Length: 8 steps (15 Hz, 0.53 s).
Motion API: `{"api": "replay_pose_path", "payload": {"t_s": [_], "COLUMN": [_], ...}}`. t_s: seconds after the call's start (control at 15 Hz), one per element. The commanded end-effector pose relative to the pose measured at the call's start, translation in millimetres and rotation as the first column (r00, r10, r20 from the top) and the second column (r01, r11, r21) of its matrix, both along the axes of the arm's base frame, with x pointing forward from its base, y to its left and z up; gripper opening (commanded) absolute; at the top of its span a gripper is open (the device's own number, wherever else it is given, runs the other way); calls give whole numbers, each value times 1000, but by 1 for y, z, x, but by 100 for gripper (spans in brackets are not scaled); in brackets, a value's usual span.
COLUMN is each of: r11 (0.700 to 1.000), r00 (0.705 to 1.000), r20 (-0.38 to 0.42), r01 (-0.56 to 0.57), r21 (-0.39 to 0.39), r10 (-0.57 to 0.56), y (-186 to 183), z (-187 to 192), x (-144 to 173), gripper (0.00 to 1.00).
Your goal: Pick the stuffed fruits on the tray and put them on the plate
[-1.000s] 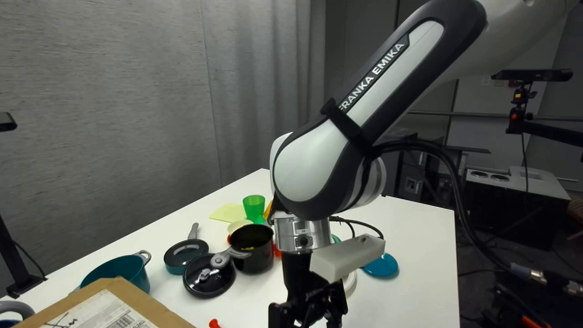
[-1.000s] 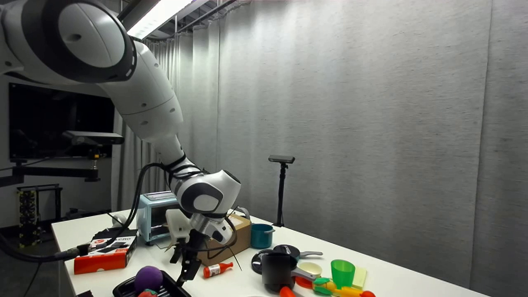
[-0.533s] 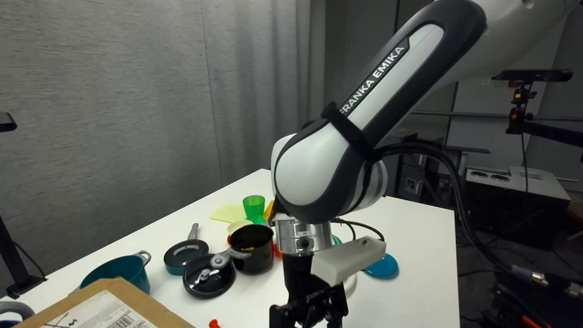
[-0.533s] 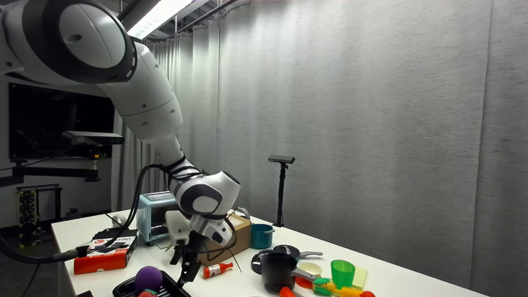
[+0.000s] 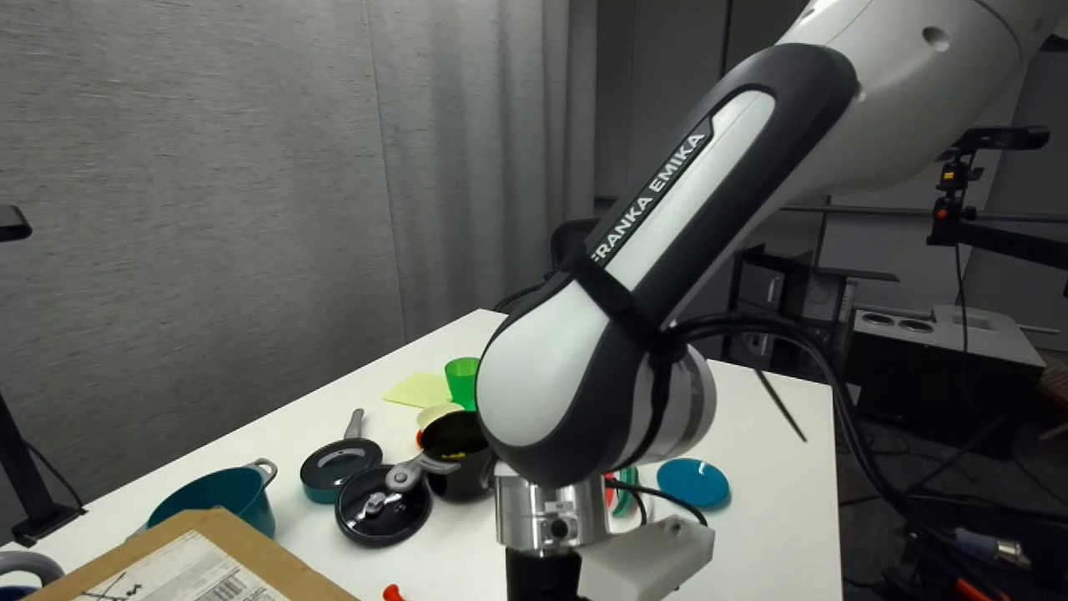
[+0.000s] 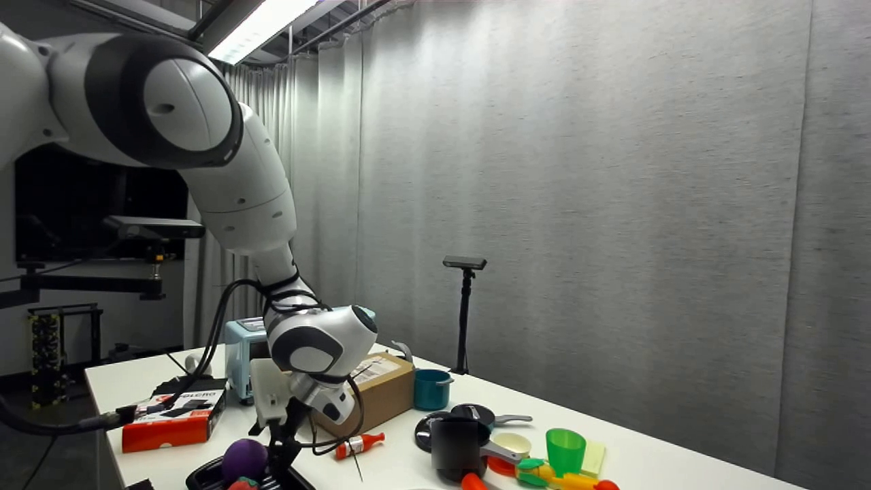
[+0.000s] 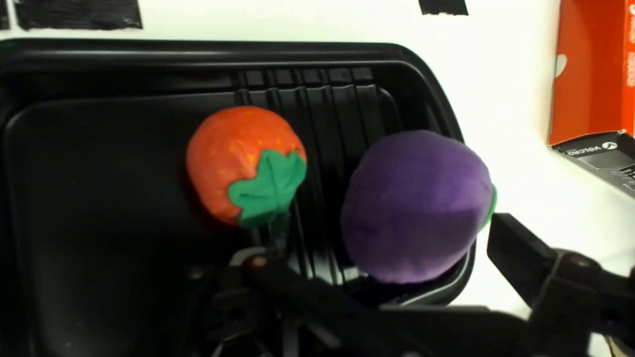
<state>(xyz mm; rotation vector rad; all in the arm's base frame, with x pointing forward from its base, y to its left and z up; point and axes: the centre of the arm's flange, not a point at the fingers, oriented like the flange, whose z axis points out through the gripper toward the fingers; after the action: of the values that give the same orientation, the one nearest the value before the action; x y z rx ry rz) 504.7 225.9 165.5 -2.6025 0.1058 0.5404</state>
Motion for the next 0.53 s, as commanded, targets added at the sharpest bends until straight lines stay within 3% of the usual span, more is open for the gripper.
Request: {"api": "replay_pose_path", "payload": {"t_s": [0.0, 0.2, 0.27, 0.33, 0.47], "r11": [997, 996, 996, 996, 996], "r00": [999, 998, 997, 996, 995], "r20": [26, 45, 54, 62, 77], "r01": [-24, -45, -55, -63, -74], "r21": [67, 73, 65, 63, 57], "r10": [22, 42, 51, 59, 70], "y": [17, 31, 37, 37, 32], "z": [-14, -22, -25, -25, -22], "x": [-4, -9, -12, -13, -15], "gripper": [100, 100, 75, 72, 56]}}
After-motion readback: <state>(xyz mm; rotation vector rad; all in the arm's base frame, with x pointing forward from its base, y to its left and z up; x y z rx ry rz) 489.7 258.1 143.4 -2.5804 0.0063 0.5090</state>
